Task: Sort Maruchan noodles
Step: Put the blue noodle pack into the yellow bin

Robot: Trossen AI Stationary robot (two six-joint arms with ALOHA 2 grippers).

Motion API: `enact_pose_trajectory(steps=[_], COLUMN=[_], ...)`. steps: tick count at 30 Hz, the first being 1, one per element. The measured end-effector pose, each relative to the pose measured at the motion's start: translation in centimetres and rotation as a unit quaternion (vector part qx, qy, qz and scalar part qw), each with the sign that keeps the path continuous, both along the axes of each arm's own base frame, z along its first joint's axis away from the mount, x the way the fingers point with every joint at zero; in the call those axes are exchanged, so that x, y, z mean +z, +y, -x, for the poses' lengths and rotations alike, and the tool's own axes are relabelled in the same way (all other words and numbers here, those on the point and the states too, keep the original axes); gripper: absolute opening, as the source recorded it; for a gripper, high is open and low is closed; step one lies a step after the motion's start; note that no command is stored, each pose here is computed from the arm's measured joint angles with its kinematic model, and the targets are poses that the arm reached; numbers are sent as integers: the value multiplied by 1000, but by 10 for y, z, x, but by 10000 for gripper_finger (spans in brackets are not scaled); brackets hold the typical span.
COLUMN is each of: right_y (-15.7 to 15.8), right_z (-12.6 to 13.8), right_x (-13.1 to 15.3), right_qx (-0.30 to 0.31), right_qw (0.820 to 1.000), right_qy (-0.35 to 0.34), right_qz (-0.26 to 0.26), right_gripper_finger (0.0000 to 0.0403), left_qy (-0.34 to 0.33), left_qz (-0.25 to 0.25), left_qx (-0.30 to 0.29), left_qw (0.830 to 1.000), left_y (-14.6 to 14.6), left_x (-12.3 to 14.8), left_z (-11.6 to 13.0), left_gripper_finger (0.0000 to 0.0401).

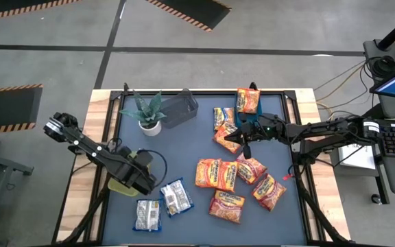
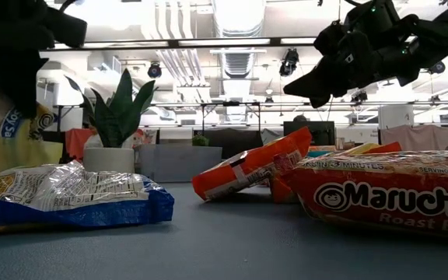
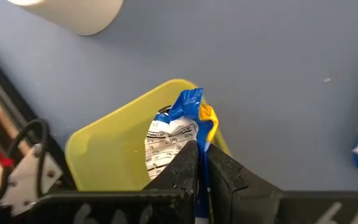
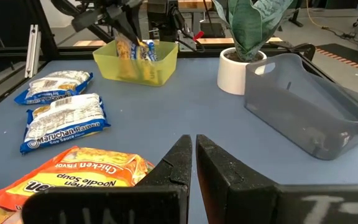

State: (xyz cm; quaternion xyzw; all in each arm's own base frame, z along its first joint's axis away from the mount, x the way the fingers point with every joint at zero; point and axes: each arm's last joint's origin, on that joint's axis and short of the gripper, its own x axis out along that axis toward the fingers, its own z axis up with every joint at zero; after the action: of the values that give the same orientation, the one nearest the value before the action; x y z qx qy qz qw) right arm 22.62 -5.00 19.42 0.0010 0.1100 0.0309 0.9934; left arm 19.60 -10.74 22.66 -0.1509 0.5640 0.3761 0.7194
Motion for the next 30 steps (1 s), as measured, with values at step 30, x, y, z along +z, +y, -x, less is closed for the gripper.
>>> enact_pose_trajectory(steps=[30], right_y=[0], right_z=[0], right_x=[0], right_qx=[1], right_qw=[1000], right_qy=[0], right_qz=[3], right_gripper_finger=[13], left_qy=[-123], left_qz=[37], left_qx=[-7], left_qw=[992], left_y=[-12], left_x=[4], left_z=[-23], left_gripper_finger=[113])
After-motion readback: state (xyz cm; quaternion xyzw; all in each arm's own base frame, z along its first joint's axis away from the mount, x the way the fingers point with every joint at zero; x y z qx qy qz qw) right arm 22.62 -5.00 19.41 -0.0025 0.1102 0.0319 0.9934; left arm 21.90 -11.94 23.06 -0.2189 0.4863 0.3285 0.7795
